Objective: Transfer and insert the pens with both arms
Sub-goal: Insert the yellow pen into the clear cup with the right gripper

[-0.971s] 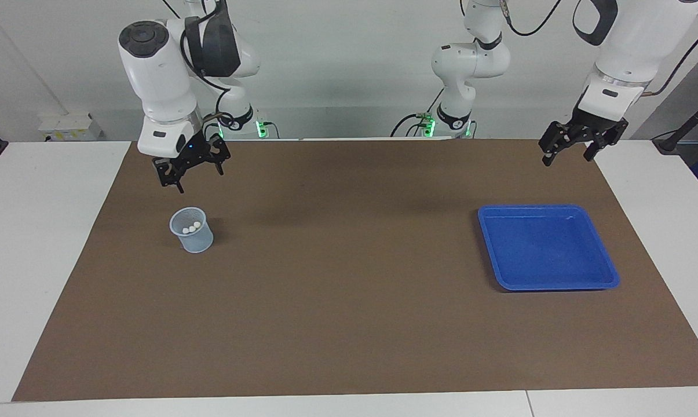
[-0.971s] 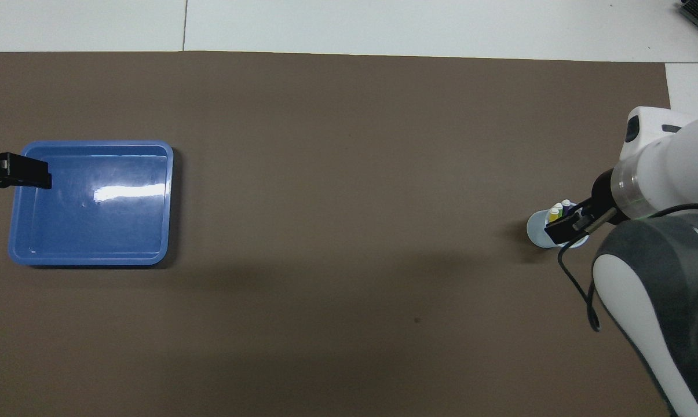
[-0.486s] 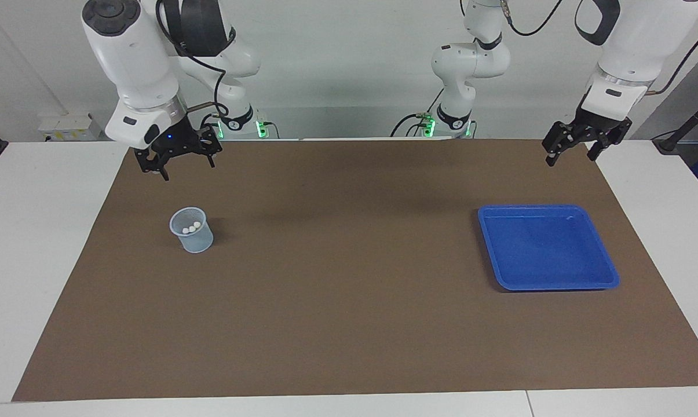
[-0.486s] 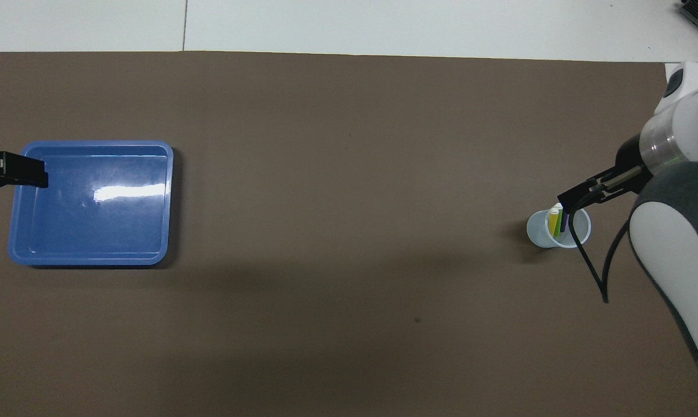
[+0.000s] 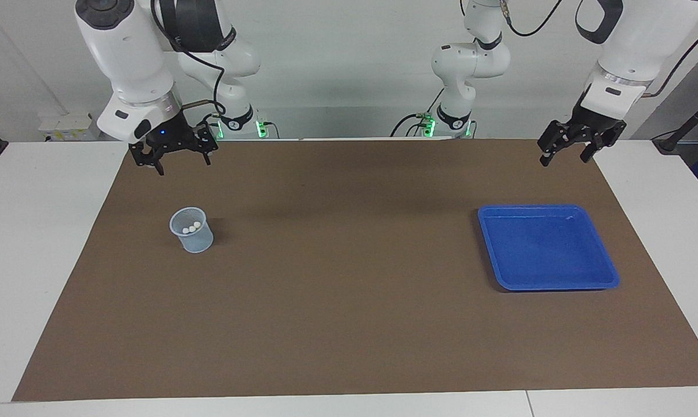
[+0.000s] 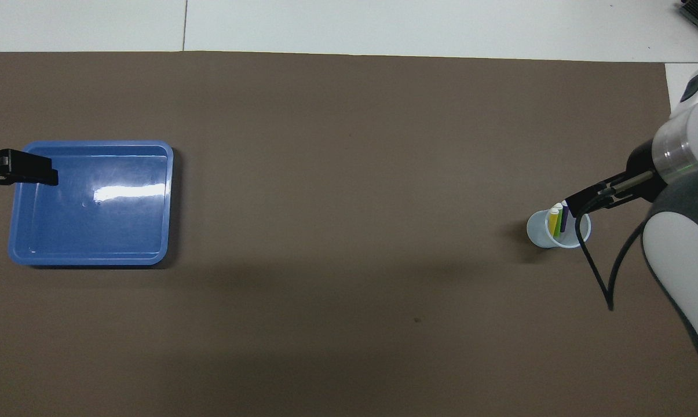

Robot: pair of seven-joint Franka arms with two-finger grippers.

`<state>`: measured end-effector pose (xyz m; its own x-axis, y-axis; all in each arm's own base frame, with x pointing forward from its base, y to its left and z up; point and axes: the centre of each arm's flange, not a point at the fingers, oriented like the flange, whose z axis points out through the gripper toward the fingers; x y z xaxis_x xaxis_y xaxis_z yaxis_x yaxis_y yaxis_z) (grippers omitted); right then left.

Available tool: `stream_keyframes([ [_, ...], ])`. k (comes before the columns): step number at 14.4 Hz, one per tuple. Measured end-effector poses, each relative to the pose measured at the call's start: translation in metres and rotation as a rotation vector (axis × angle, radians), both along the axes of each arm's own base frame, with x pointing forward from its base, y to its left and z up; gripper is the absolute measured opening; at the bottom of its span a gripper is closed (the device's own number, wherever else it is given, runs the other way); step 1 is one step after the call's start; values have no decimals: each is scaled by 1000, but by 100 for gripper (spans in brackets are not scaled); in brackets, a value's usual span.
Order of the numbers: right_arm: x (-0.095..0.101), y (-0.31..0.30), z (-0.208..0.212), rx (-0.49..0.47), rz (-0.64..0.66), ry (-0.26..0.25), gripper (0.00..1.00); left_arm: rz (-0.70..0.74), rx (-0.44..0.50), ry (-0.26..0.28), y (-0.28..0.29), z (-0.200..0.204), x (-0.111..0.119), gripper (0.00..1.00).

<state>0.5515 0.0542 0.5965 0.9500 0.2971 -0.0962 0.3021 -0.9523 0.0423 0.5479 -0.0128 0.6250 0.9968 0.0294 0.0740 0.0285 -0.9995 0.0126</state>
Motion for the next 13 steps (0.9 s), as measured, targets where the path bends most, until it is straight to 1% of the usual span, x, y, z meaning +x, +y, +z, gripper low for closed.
stream_keyframes([
  [2, -3, -7, -10, -2, -13, 7, 100, 0, 0, 0, 0, 0, 0, 100],
  [5, 1, -13, -18, 0, -24, -11, 100, 0, 0, 0, 0, 0, 0, 100],
  [7, 2, -13, -23, 0, -23, -4, 100, 0, 0, 0, 0, 0, 0, 100],
  [10, 3, -13, -26, 0, -24, 1, 100, 0, 0, 0, 0, 0, 0, 100],
  [13, 4, -13, -25, 0, -23, -8, 100, 0, 0, 0, 0, 0, 0, 100],
])
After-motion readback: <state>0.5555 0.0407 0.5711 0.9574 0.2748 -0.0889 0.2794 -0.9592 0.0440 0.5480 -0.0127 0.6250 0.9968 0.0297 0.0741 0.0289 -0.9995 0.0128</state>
